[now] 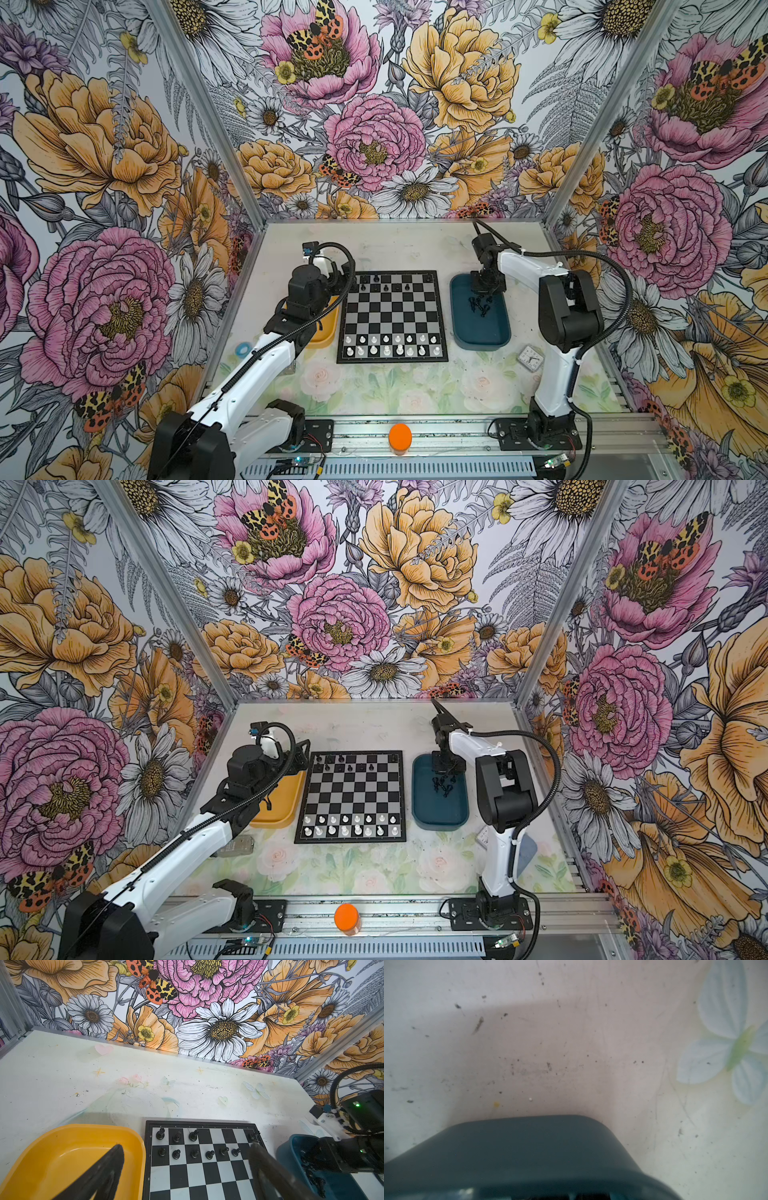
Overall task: Set up the chess pieces on the board
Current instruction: 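Lower the right gripper into the teal tray and grasp a black pawn, then carry the black pawn with the right gripper to the board's far rows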
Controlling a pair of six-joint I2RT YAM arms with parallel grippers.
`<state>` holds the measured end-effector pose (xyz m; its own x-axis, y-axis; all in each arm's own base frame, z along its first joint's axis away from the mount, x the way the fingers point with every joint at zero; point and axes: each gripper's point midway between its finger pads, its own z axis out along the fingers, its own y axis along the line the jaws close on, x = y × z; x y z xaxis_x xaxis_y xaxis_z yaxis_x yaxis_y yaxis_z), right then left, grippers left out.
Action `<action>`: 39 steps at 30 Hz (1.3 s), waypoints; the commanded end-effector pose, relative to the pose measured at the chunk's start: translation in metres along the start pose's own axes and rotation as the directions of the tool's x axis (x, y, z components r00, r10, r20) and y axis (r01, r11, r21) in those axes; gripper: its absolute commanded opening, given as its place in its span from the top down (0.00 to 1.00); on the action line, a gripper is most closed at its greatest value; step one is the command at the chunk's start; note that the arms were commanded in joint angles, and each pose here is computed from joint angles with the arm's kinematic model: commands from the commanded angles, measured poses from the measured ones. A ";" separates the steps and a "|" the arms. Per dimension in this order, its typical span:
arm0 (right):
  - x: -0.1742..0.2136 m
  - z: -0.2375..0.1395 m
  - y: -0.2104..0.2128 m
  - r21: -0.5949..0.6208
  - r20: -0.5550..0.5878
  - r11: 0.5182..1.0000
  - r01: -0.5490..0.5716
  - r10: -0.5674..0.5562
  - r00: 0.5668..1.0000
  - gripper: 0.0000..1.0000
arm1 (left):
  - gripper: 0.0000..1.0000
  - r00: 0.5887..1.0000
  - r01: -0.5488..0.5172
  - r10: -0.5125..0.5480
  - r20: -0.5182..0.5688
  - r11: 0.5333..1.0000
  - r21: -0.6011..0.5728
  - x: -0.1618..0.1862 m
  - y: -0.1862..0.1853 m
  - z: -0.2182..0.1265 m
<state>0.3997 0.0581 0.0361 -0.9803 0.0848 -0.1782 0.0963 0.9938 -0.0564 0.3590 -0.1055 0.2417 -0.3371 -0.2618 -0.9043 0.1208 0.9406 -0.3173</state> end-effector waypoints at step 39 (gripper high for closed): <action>-0.016 -0.106 0.088 -0.096 0.165 0.977 0.193 -0.175 0.971 1.00 | 0.05 1.000 -0.018 0.018 0.021 1.000 0.009 -0.006 -0.003 -0.005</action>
<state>0.4087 0.1325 0.1182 -0.9483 -0.0712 -0.3093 -0.0691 0.9974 -0.0177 0.3589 -0.1054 0.2422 -0.3356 -0.2589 -0.9057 0.1220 0.9414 -0.3143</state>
